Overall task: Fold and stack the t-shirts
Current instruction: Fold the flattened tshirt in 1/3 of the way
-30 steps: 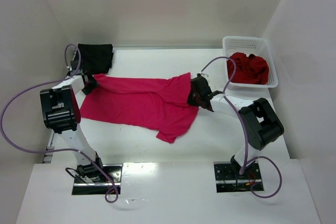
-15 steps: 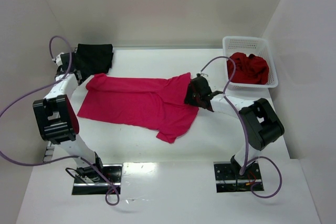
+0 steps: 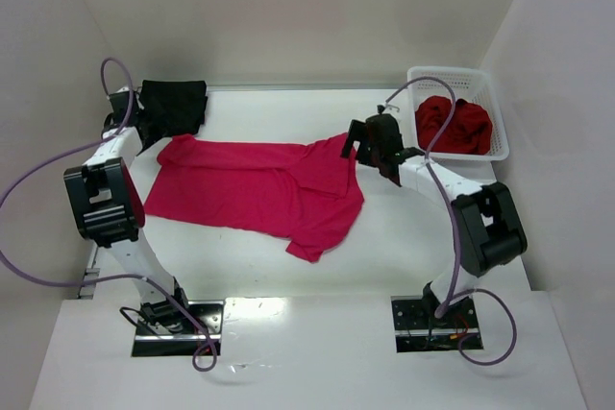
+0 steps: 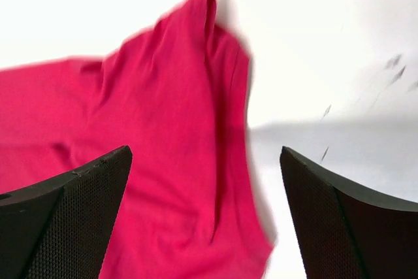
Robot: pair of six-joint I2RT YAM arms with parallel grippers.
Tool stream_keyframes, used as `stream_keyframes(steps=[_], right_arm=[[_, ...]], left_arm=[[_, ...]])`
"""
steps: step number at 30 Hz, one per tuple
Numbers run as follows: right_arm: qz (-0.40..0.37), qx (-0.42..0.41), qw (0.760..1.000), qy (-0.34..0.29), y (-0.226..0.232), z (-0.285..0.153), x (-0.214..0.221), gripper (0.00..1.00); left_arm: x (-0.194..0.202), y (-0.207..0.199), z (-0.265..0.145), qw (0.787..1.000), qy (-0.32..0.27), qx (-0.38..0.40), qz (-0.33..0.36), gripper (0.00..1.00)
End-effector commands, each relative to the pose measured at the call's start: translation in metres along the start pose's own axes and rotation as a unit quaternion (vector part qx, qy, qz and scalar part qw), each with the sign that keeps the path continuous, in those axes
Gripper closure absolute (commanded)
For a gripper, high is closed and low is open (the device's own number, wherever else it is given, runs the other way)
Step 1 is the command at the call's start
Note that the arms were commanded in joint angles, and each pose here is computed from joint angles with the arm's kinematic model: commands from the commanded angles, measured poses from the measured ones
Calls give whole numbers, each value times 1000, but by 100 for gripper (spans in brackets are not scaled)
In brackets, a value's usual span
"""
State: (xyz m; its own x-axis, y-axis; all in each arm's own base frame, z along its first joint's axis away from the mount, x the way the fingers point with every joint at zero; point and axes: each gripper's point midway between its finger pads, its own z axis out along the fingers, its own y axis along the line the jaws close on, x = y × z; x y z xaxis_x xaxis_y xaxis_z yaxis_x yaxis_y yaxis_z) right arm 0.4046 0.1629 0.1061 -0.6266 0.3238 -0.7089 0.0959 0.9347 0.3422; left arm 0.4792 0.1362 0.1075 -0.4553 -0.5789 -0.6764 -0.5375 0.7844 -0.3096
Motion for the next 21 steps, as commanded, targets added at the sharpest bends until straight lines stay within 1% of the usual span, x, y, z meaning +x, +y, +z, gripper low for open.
stream_keyframes(steps=[1, 4, 5, 8, 10, 12, 13, 14, 16, 17, 18, 21], right_arm=[[-34, 4, 999, -35, 2, 20, -27, 0], [-42, 6, 999, -22, -2, 41, -27, 0], [-42, 2, 999, 3, -1, 60, -19, 0], [-46, -9, 998, 32, -2, 75, -9, 1], [-42, -8, 999, 27, -3, 76, -15, 1], [-43, 1, 999, 33, -7, 80, -11, 8], [-44, 4, 998, 37, -8, 82, -10, 14], [-44, 4, 998, 37, -8, 82, -10, 16], [-44, -6, 998, 53, -5, 85, -2, 21], [-43, -24, 997, 63, 1, 84, 1, 25], [-43, -29, 997, 66, 2, 86, 4, 30], [-37, -30, 996, 73, 2, 89, 8, 40]], left_arm=[[-24, -29, 8, 996, -16, 76, 53, 0], [-23, -35, 11, 993, -14, 95, 75, 0], [-23, -34, 11, 992, -14, 95, 80, 0], [-24, -27, 11, 993, -13, 86, 83, 0], [-24, -26, 12, 993, -14, 82, 83, 0], [-23, -20, 13, 994, -11, 77, 79, 0], [-23, -20, 13, 994, -11, 77, 79, 0], [-23, -20, 13, 994, -11, 77, 79, 0], [-19, -18, 16, 994, -7, 75, 79, 0], [-19, -20, 16, 994, -5, 80, 79, 0], [-19, -20, 16, 994, -5, 80, 79, 0], [-19, -20, 16, 994, -5, 80, 79, 0]])
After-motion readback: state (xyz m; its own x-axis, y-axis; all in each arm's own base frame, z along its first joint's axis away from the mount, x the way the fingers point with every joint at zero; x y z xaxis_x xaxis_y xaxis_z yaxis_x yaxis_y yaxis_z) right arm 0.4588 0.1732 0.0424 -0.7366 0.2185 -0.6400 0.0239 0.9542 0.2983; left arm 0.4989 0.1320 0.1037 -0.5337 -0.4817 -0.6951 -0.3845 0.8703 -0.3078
